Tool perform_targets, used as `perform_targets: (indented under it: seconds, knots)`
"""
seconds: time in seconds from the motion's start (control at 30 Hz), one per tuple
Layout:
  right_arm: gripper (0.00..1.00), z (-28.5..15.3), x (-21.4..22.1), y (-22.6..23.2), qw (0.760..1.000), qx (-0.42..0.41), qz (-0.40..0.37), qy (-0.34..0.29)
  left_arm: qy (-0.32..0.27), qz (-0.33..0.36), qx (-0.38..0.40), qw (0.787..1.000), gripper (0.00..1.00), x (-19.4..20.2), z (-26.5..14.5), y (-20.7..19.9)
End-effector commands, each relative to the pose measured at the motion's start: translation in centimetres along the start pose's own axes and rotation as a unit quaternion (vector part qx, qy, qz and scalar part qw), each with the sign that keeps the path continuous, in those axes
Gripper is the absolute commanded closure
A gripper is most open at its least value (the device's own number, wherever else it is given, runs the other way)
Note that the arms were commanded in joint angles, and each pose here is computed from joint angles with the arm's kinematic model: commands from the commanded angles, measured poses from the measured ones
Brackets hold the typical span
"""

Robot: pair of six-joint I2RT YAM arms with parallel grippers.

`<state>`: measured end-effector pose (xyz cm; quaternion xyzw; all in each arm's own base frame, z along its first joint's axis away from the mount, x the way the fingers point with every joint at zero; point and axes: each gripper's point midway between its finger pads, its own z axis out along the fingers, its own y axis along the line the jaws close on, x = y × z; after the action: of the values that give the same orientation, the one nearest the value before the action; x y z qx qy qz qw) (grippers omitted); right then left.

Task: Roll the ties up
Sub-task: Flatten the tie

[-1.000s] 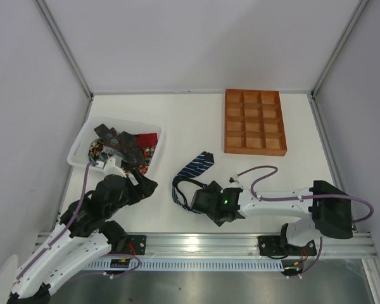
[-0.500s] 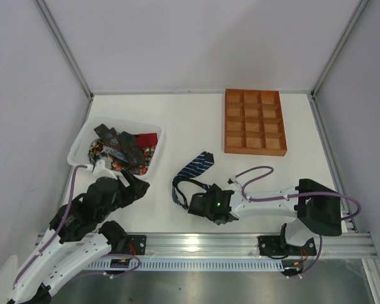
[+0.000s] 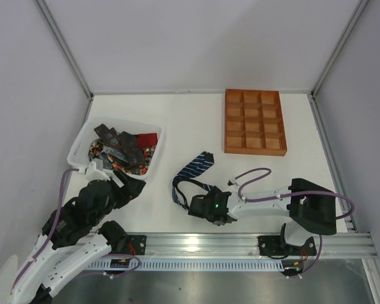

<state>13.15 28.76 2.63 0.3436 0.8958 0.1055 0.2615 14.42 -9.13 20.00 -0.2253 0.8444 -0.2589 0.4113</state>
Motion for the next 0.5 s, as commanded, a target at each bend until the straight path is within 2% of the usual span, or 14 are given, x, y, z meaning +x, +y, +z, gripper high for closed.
perform_targets:
  seconds: [0.0, 0.17, 0.27, 0.3, 0.33, 0.37, 0.4, 0.47]
  knots:
    - [0.36, 0.6, -0.7, 1.6, 0.987, -0.012, 0.160, -0.020, -0.010, -0.011, 0.013, 1.000, 0.18, -1.0, -0.9, -0.9]
    - [0.41, 0.7, -0.6, 2.0, 0.986, -0.017, 0.167, -0.022, -0.013, -0.006, 0.010, 1.000, 0.17, -1.2, -1.1, -0.9]
    - [0.60, 0.8, -0.8, 2.1, 0.985, -0.022, 0.172, -0.022, -0.014, -0.003, 0.013, 1.000, 0.18, -1.4, -1.2, -1.0]
    - [0.73, 0.7, -1.1, 2.2, 0.986, -0.025, 0.165, -0.023, -0.014, -0.002, 0.018, 1.000, 0.17, -1.5, -1.4, -1.2]
    - [0.79, 0.7, -1.6, 2.5, 0.987, -0.035, 0.154, -0.035, -0.014, 0.007, 0.023, 1.000, 0.17, -1.5, -1.4, -1.4]
    - [0.83, 0.5, -1.9, 2.8, 0.988, -0.043, 0.140, -0.039, -0.013, 0.013, 0.029, 0.999, 0.18, -1.5, -1.5, -1.6]
    - [0.92, 0.2, -2.7, 2.9, 0.993, -0.047, 0.098, -0.048, -0.012, 0.019, 0.036, 0.999, 0.18, -1.6, -1.6, -1.9]
    - [1.00, -0.3, -4.5, 3.7, 0.995, -0.063, 0.045, -0.069, -0.007, 0.037, 0.055, 0.998, 0.18, -1.5, -1.7, -2.7]
